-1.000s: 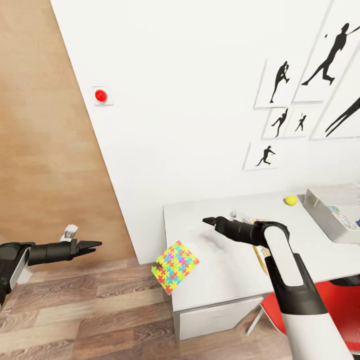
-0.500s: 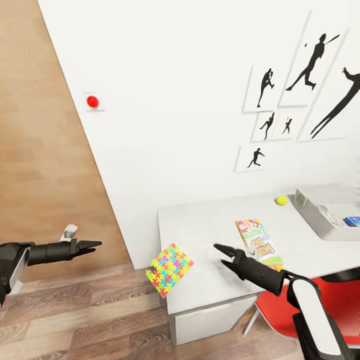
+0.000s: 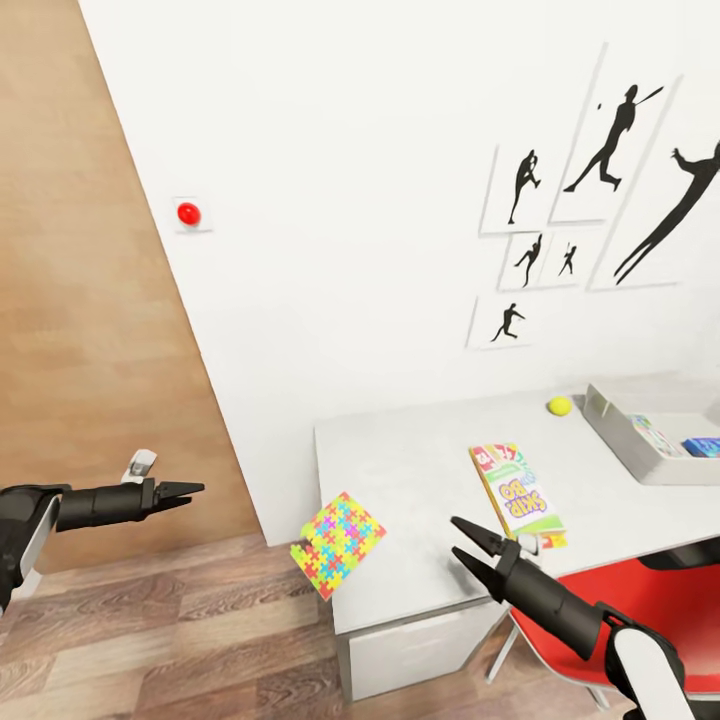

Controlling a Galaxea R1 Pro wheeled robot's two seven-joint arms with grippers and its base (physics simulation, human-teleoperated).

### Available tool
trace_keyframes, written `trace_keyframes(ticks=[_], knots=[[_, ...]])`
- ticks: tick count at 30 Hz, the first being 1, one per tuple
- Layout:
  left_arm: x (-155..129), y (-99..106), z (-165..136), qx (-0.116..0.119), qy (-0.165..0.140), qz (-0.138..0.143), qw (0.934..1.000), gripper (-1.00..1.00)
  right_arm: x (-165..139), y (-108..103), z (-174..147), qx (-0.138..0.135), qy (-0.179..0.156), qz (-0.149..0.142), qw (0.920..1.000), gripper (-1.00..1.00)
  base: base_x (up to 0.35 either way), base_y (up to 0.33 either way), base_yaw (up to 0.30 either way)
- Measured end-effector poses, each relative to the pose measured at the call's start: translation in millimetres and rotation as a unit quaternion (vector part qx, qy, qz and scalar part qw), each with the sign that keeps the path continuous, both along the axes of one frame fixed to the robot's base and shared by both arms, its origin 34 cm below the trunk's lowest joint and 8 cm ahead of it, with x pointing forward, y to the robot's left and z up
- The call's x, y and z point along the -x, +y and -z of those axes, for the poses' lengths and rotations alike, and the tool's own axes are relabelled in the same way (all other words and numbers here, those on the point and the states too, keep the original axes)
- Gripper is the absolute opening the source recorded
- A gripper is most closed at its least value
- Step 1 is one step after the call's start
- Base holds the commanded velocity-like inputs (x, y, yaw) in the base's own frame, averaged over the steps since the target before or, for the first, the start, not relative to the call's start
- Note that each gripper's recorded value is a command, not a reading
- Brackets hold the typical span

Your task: Put all the toys in the child's room - the three board games (two on the bed and one on the table), the two jigsaw puzzles on the table, and the tennis ball on the table - inside the toy box on the table in the child's room.

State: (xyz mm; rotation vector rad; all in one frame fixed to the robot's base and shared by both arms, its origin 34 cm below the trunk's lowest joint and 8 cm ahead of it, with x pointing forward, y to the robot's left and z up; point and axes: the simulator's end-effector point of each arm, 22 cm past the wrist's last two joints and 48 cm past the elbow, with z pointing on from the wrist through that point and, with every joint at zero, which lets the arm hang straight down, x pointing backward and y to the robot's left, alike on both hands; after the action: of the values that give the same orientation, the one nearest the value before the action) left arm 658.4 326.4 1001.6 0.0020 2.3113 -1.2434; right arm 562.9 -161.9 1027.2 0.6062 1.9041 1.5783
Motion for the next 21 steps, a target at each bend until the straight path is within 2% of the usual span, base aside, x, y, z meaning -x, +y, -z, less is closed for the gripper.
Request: trace_keyframes(ticks=[8,11,14,16,19,21], knots=[[0.1,0.1,-1.6,-0.001,-0.002,0.0,1.0,1.0,3.0,15.3,-1.3,0.002,-0.006,-0.014,0.9999,1.0,0.0,0.0,0.0],[0.2,0.3,-1.4,-0.001,-0.001,0.0,1.0,1.0,-0.2,14.2,-1.5,0.006,-0.011,-0.006,0.9999,1.0,0.0,0.0,0.0],[0.0,-0.5,0.4,-0.004,0.0,-0.001,1.0,1.0,-6.5,9.4,0.6,0.024,-0.021,0.012,0.9994,1.0,0.0,0.0,0.0],[-0.6,-1.8,2.6,-0.006,0.001,-0.002,1.0,1.0,-7.0,10.2,2.9,0.032,-0.023,0.012,0.9992,1.0,0.0,0.0,0.0],[-3.0,-4.5,10.6,-0.018,0.006,-0.007,0.9998,1.0,-5.8,16.5,6.2,0.043,-0.024,0.005,0.9988,1.0,0.0,0.0,0.0],[-5.6,-5.2,19.9,-0.033,0.013,-0.015,0.9993,1.0,-4.8,20.2,7.3,0.046,-0.025,0.001,0.9986,1.0,0.0,0.0,0.0]])
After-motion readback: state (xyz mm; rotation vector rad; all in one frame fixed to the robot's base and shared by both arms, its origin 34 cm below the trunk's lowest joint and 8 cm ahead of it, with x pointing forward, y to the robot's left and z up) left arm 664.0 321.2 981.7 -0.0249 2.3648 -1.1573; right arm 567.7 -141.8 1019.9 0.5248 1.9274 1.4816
